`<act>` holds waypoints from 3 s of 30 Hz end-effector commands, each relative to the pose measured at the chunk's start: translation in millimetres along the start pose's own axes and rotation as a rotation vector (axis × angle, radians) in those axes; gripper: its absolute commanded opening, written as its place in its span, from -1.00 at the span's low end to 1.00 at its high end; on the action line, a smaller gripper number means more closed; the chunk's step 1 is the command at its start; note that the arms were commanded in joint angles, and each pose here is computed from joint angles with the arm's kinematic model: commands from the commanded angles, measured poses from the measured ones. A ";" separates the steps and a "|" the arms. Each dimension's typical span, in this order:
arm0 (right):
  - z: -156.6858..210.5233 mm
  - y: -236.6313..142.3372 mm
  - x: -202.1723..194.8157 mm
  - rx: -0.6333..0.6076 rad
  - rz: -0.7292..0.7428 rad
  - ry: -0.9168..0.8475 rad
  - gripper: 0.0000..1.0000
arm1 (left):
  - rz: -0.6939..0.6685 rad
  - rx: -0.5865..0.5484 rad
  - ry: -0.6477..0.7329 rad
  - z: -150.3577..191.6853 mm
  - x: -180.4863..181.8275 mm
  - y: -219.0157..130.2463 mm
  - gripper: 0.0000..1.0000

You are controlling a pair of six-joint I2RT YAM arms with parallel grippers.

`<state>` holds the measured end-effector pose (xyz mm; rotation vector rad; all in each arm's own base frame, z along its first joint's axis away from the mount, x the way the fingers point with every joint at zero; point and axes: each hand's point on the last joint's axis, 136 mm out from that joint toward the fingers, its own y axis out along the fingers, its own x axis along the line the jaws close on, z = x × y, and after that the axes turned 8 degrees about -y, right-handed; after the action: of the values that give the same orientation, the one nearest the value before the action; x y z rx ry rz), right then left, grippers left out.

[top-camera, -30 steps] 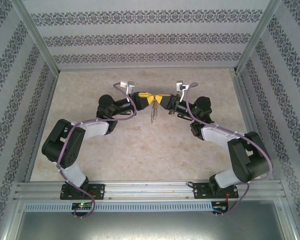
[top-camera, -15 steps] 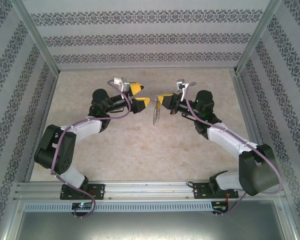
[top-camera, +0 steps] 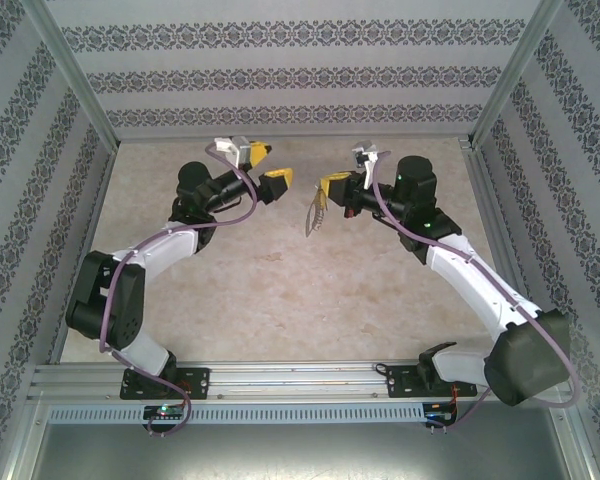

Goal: Put the keys on the keyring

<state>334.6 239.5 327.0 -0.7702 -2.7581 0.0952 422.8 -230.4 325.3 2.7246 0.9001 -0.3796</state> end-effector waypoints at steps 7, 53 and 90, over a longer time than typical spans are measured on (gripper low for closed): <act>-27.6 -12.1 0.8 0.015 0.055 -0.101 -1.00 | -0.325 -0.111 0.134 -59.5 59.2 -13.3 1.00; -17.6 1.6 -19.5 0.169 -0.063 -0.192 -1.00 | 0.387 0.256 -0.202 15.5 -35.6 27.2 0.31; -0.9 14.4 -8.4 0.182 -0.129 -0.187 -1.00 | 0.523 0.356 -0.196 44.8 -92.1 24.8 -0.14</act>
<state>351.2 240.0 322.5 -0.6010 -2.8596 0.4182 367.8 -315.2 287.9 2.9960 0.0619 -0.8904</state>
